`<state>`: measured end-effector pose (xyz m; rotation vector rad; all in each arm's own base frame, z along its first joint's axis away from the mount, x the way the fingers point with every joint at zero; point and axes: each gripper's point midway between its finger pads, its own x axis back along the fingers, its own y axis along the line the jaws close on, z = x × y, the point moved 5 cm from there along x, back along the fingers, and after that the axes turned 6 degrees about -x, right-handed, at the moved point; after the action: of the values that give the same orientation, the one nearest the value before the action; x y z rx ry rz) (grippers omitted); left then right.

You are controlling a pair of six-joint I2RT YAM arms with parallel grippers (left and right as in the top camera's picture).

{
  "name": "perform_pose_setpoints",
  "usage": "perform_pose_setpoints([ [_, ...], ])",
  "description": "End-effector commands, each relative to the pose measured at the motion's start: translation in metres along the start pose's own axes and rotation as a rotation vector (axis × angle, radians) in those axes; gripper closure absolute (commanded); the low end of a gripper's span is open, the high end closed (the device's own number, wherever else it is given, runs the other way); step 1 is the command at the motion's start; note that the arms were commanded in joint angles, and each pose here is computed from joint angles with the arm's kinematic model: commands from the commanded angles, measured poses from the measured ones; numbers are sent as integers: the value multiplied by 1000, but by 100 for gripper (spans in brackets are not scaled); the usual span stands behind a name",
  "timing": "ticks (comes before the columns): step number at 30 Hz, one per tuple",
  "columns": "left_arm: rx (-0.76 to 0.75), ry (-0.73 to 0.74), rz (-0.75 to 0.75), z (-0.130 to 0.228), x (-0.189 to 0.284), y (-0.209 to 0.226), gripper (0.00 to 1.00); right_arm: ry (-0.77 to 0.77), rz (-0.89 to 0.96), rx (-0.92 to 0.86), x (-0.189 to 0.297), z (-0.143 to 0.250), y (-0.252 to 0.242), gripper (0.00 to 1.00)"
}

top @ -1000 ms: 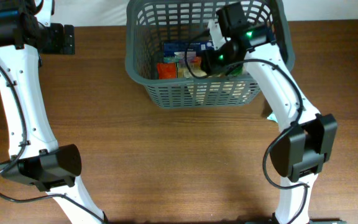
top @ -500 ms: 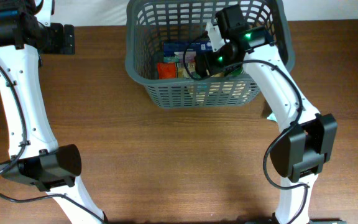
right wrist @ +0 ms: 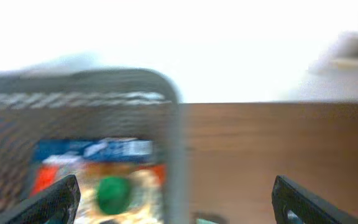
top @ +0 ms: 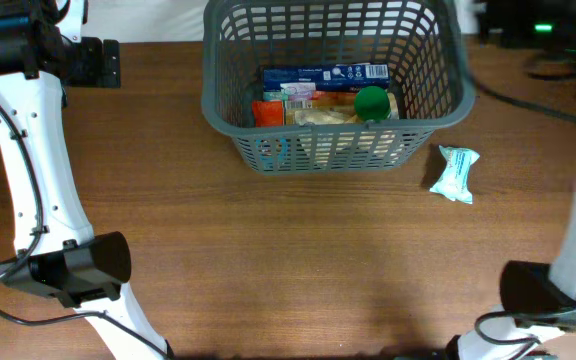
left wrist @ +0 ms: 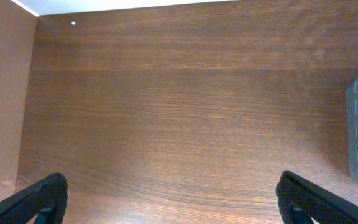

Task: Pack container
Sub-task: 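Lift the tuna can with the right gripper and drop it into the basket, then lower the right gripper onto the green wipes packet and grasp it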

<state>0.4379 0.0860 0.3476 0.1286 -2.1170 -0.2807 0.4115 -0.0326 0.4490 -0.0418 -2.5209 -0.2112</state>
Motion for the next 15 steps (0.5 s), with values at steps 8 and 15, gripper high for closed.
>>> perform_pose_setpoints([
  [8,15,0,-9,1,2,2,1,372,117,-282,-135,118,-95,8],
  [15,15,0,-9,1,2,2,1,510,132,-375,-179,205,-104,7],
])
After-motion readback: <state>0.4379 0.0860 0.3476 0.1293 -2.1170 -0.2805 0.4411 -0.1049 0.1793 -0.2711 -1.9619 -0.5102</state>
